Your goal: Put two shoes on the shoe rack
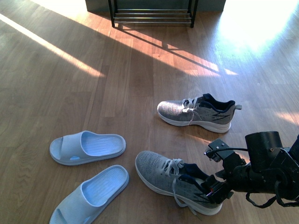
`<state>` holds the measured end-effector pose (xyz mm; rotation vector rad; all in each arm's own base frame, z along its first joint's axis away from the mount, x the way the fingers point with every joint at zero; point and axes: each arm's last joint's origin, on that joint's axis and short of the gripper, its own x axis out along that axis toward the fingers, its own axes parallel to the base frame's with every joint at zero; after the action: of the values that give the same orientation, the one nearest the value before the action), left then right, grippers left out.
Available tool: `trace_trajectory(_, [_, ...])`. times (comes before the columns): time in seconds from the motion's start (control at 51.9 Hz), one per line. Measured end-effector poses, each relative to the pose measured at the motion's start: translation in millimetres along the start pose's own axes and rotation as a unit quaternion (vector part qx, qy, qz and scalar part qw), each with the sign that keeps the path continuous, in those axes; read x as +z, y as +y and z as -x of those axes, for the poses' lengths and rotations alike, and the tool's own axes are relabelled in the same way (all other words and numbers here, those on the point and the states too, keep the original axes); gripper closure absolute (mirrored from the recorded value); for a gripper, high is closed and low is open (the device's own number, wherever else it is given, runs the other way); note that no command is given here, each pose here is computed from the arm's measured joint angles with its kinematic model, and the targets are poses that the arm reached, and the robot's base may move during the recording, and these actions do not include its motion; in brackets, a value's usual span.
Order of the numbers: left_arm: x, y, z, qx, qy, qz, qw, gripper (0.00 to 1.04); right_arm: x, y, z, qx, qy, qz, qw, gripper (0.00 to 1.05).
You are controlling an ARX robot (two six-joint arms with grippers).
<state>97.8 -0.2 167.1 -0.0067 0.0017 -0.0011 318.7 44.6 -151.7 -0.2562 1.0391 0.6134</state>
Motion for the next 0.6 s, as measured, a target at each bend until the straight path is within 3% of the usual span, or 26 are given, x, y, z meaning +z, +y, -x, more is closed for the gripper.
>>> trace_trajectory(0.231, [0, 0, 0, 0.000, 0.000, 0.000, 1.000, 0.09, -1, 3, -2, 0.011, -0.003, -0.005, 1.000, 0.87])
trace_trajectory(0.328, [0, 0, 0, 0.000, 0.000, 0.000, 1.000, 0.09, -1, 3, 0, 0.007, -0.010, -0.003, 1.000, 0.98])
trace_trajectory(0.598, [0, 0, 0, 0.000, 0.000, 0.000, 1.000, 0.09, 12, 6, 43, -0.080, -0.090, -0.067, 0.990, 1.00])
